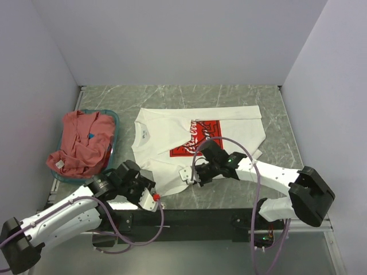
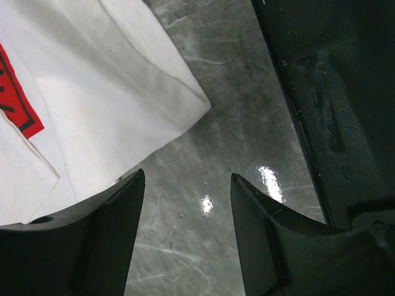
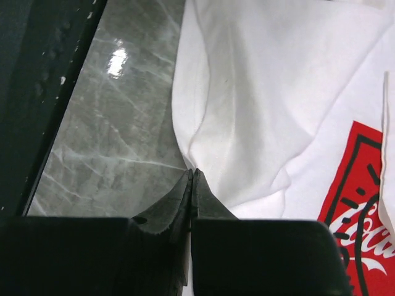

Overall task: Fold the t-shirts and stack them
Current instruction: Fold the tshirt

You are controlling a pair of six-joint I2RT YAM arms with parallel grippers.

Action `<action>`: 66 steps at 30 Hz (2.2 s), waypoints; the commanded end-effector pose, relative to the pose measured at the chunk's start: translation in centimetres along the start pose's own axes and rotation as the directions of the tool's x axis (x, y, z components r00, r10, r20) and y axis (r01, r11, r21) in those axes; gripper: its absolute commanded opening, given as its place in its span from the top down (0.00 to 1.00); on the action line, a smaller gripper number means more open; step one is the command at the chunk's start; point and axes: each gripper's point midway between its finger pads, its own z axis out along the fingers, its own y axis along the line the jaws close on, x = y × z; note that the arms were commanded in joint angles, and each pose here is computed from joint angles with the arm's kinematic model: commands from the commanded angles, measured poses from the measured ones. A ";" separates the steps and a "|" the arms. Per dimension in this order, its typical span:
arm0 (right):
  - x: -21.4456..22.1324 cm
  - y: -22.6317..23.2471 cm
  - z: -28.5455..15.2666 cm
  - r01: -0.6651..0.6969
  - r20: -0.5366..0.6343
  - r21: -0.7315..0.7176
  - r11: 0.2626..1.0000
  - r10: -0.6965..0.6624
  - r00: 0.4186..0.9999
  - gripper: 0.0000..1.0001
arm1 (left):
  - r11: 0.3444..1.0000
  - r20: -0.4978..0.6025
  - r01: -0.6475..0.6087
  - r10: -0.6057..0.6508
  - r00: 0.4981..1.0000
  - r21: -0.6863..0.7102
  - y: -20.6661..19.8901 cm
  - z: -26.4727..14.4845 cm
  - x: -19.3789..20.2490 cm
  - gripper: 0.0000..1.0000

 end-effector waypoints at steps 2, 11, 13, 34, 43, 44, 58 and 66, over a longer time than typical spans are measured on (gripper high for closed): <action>-1.9 -1.9 -0.9 -0.049 0.104 0.005 0.999 0.049 0.993 1.00 | 0.996 0.021 -0.084 0.084 0.996 -0.012 0.5 0.9 -0.6 0.36; -2.0 -2.4 -1.0 -0.093 0.115 -0.028 0.995 0.096 0.989 1.00 | 0.989 0.064 -0.136 0.140 0.988 -0.051 1.7 2.4 -1.9 0.39; -2.1 -2.5 -1.1 -0.094 0.120 -0.026 0.995 0.096 0.988 1.00 | 0.988 0.074 -0.148 0.150 0.986 -0.037 1.5 3.1 -2.2 0.41; -2.5 -2.6 -1.6 -0.109 0.144 -0.028 0.994 0.112 0.983 1.00 | 0.983 0.010 -0.172 0.172 0.985 0.067 -0.8 5.9 -0.6 0.57; -2.6 -2.3 -1.6 -0.106 0.150 -0.035 0.994 0.110 0.983 1.00 | 0.983 -0.038 -0.177 0.179 0.983 0.047 -0.2 6.3 0.2 0.65; -2.6 -2.3 -1.7 -0.107 0.150 -0.034 0.994 0.111 0.983 1.00 | 0.983 -0.039 -0.176 0.179 0.983 0.055 -0.3 6.3 0.2 0.67; -2.2 -2.3 -2.3 -0.130 0.127 -0.021 0.991 0.132 0.983 0.99 | 0.994 0.018 -0.104 0.104 0.994 0.020 1.3 5.4 -2.2 1.00; 0.2 -1.6 -5.1 -0.156 0.039 0.042 0.987 0.154 0.987 0.43 | 0.988 0.082 -0.016 0.028 0.996 -0.152 5.2 1.1 -5.6 1.00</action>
